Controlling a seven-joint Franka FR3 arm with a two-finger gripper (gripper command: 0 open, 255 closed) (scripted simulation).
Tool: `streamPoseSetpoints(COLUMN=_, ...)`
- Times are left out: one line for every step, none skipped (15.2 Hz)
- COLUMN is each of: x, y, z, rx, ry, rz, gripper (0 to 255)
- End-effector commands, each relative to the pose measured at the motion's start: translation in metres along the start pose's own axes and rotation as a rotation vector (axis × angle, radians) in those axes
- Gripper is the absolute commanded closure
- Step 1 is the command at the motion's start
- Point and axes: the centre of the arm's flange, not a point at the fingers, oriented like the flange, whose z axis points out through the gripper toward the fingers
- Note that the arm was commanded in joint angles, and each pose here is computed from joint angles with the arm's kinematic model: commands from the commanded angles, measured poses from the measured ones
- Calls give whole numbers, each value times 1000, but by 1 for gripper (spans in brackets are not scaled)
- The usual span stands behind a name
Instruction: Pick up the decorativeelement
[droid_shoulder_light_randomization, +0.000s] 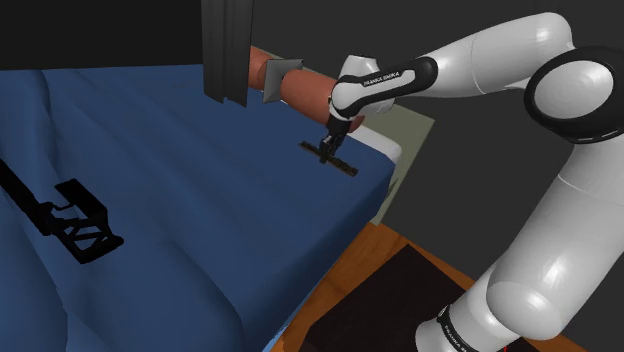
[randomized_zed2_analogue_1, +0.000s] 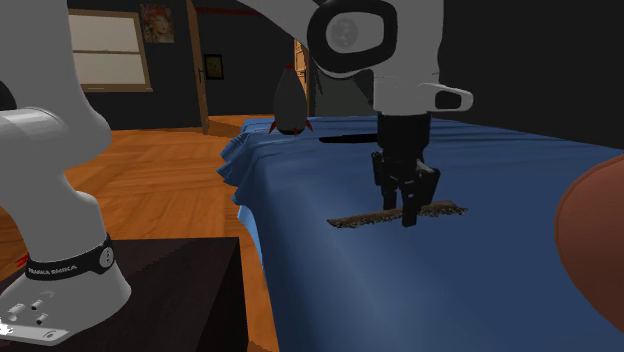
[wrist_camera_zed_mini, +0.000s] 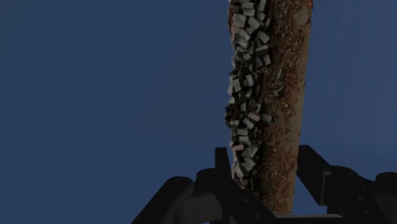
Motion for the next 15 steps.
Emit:
streamPoseSetpoints(x=0, y=1, z=-9, rx=0, ry=-1, rz=0, gripper=255)
streamPoseSetpoints(x=0, y=1, z=-15, rx=0, ry=-1, rz=0, gripper=255)
streamPoseSetpoints(x=1, y=1, z=-20, rx=0, ry=-1, rz=0, gripper=255)
streamPoseSetpoints(x=1, y=1, z=-25, rx=0, ry=-1, rz=0, gripper=255)
streamPoseSetpoints(x=1, y=1, z=-30, rx=0, ry=-1, rz=0, gripper=255)
streamPoseSetpoints(x=1, y=1, z=-36, rx=0, ry=-1, rz=0, gripper=255)
streamPoseSetpoints(x=2, y=1, z=-41, rx=0, ry=-1, rz=0, gripper=255)
streamPoseSetpoints(x=2, y=1, z=-46, rx=0, ry=-1, rz=0, gripper=255)
streamPoseSetpoints(x=2, y=2, z=-51, rx=0, ry=-1, rz=0, gripper=255)
streamPoseSetpoints(x=3, y=2, z=-57, rx=0, ry=-1, rz=0, gripper=255)
streamPoseSetpoints(x=3, y=2, z=-62, rx=0, ry=-1, rz=0, gripper=255)
streamPoseSetpoints(x=3, y=2, z=-67, rx=0, ry=-1, rz=0, gripper=255)
streamPoseSetpoints(x=3, y=2, z=-73, rx=0, ry=-1, rz=0, gripper=255)
streamPoseSetpoints(x=3, y=2, z=-73, rx=0, ry=-1, rz=0, gripper=255)
streamPoseSetpoints(x=3, y=2, z=-73, rx=0, ry=-1, rz=0, gripper=255)
